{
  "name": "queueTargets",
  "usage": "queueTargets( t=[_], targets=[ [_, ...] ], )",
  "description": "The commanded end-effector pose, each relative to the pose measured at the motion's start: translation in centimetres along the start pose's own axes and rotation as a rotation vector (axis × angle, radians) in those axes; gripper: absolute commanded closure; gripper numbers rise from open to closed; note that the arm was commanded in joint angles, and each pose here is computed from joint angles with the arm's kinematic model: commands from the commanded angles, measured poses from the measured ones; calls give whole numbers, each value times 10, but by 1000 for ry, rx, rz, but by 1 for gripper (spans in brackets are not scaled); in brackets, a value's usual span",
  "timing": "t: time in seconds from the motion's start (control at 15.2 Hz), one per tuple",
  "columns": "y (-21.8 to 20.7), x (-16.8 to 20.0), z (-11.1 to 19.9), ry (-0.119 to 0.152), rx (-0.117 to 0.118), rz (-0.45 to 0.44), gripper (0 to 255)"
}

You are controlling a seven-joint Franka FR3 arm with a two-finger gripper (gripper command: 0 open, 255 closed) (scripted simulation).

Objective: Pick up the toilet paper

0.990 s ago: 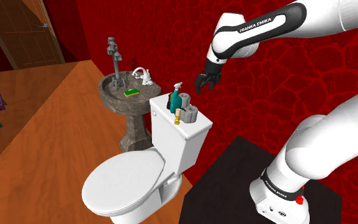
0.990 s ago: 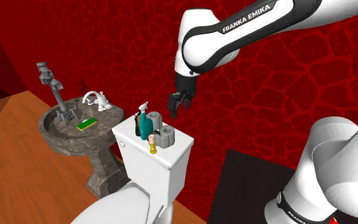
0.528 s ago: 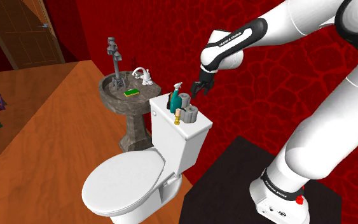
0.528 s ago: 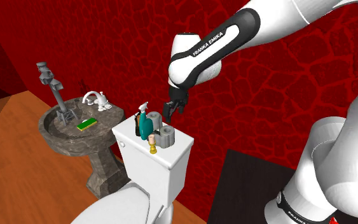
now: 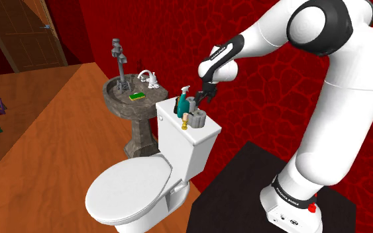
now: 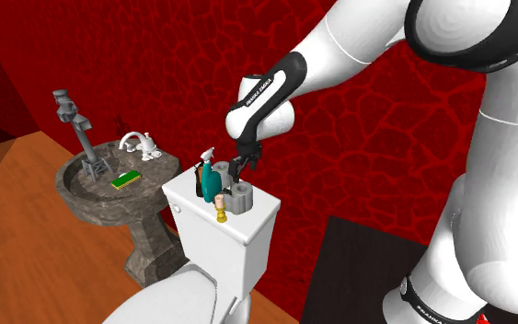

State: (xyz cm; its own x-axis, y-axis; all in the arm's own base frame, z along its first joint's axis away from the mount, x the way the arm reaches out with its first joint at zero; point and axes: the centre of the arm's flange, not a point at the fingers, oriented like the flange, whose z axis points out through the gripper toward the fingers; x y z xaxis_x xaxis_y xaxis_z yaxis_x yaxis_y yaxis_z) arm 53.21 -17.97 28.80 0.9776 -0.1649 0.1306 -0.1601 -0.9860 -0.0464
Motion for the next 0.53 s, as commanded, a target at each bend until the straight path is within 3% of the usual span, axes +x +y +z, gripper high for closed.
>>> queueTargets(
  t=[0.0,0.46],
  targets=[
    [10,14,22,3,-5,-1,0],
    [45,60,91,12,-22,-4,0]
  ],
)
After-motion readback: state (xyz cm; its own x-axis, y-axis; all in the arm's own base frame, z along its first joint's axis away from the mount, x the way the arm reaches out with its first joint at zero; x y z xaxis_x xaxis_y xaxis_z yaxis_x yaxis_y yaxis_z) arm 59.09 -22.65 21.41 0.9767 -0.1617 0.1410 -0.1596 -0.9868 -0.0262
